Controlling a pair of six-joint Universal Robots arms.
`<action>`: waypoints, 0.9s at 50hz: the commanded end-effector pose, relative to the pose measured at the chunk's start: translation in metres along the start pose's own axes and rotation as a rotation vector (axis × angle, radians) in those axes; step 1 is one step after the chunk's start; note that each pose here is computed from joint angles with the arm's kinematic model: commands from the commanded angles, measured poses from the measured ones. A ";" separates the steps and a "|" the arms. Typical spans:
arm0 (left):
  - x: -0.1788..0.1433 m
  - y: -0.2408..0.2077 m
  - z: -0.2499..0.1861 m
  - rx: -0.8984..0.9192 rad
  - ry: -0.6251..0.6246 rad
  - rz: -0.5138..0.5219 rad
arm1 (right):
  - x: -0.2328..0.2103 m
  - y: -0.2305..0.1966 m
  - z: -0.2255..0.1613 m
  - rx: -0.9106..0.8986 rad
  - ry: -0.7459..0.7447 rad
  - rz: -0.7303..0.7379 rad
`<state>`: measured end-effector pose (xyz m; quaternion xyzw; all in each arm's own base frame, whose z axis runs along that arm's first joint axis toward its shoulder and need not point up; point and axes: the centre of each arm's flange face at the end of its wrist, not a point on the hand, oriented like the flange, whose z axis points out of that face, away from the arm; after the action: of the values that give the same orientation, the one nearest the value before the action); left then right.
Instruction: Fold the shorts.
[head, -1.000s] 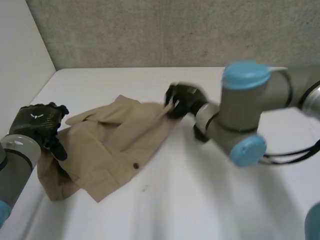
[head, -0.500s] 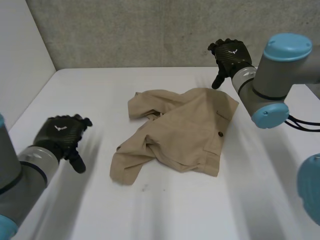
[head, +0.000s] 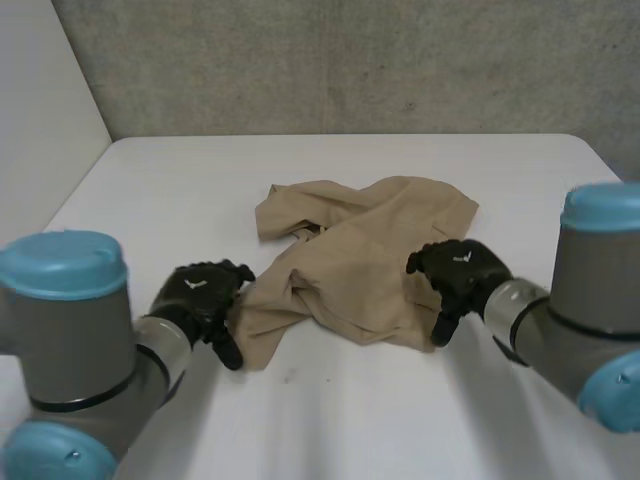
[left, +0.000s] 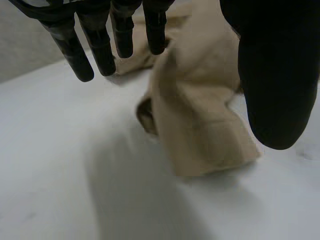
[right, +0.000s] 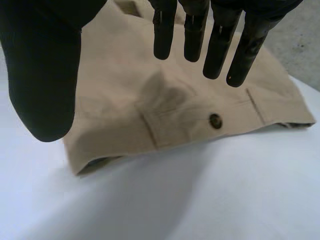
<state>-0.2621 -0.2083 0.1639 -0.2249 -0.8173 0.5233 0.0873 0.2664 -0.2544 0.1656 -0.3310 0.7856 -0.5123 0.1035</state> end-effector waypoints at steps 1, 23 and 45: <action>0.010 0.022 0.026 -0.073 0.013 0.018 | -0.014 0.014 0.005 0.028 -0.018 0.036; 0.004 0.014 0.044 0.033 -0.078 0.019 | -0.020 0.034 0.032 0.047 -0.021 0.018; -0.026 -0.122 -0.049 0.512 -0.182 0.156 | 0.016 -0.123 -0.072 0.350 0.138 -0.345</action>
<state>-0.2597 -0.2314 0.2675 -0.1895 -0.6872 0.6996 0.0498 0.2742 -0.2507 0.2684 -0.3911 0.6433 -0.6570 0.0393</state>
